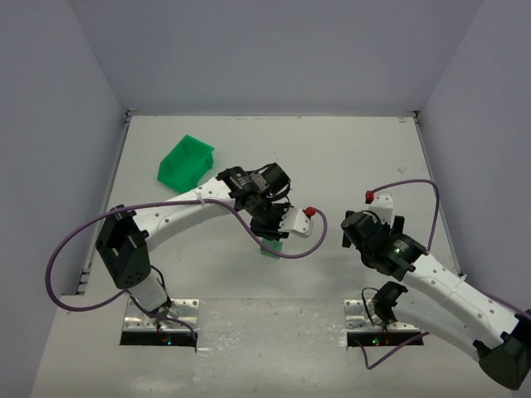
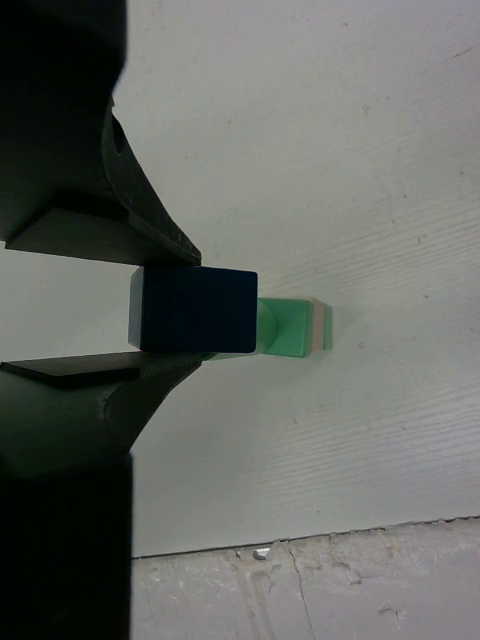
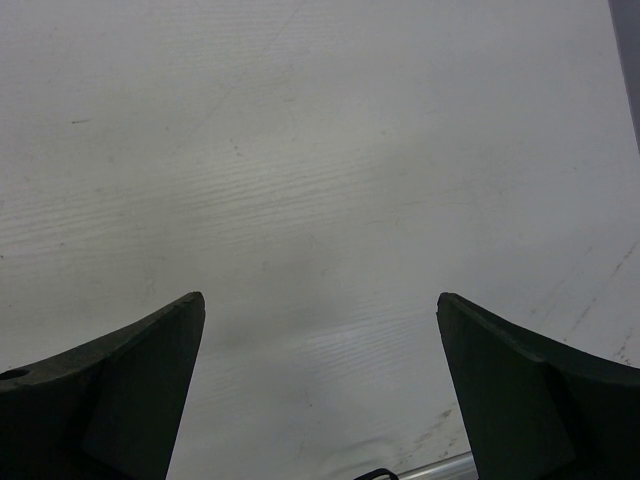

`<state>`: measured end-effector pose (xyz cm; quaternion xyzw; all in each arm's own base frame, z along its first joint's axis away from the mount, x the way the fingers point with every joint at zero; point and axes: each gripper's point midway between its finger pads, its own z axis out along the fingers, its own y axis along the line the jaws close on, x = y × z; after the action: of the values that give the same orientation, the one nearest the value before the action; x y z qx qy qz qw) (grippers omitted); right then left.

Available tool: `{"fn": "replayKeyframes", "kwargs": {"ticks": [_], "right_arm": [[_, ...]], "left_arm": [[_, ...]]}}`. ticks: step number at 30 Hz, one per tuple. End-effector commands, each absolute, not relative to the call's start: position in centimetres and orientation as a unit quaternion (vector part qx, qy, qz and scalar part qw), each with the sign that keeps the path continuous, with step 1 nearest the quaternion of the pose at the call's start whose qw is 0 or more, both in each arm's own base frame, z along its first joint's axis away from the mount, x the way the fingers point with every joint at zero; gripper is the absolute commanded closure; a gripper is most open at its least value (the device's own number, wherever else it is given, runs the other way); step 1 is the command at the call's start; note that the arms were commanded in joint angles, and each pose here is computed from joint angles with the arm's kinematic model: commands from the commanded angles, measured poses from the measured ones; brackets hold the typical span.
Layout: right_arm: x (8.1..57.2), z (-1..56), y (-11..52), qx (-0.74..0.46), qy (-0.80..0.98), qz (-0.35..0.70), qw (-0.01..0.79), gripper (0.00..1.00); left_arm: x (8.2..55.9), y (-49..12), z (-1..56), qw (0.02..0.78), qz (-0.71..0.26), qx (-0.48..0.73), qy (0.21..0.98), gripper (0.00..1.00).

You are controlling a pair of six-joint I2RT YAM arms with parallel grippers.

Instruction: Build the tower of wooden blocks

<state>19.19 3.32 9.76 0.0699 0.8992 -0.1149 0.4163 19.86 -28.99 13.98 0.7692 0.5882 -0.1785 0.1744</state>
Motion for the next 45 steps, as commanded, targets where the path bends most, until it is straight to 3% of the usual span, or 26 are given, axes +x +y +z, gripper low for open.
{"fn": "replayKeyframes", "kwargs": {"ticks": [1, 11, 27, 45], "right_arm": [[19.52, 10.26, 3.13, 0.085, 0.893, -0.117, 0.427, 0.01], [19.57, 10.33, 3.18, 0.084, 0.893, -0.116, 0.427, 0.01], [19.66, 10.29, 3.15, 0.081, 0.894, -0.123, 0.424, 0.01], [19.63, 10.13, 3.16, 0.079, 0.895, -0.125, 0.421, 0.01]], "left_arm": [[19.39, -29.1, 15.15, 0.191, -0.181, 0.776, 0.572, 0.71], [19.52, -29.1, 15.14, 0.191, -0.179, 0.777, 0.572, 0.53], [19.45, -28.68, 15.18, 0.198, -0.173, 0.774, 0.576, 0.45], [19.16, -28.4, 15.21, 0.203, -0.164, 0.772, 0.58, 0.49]]}}
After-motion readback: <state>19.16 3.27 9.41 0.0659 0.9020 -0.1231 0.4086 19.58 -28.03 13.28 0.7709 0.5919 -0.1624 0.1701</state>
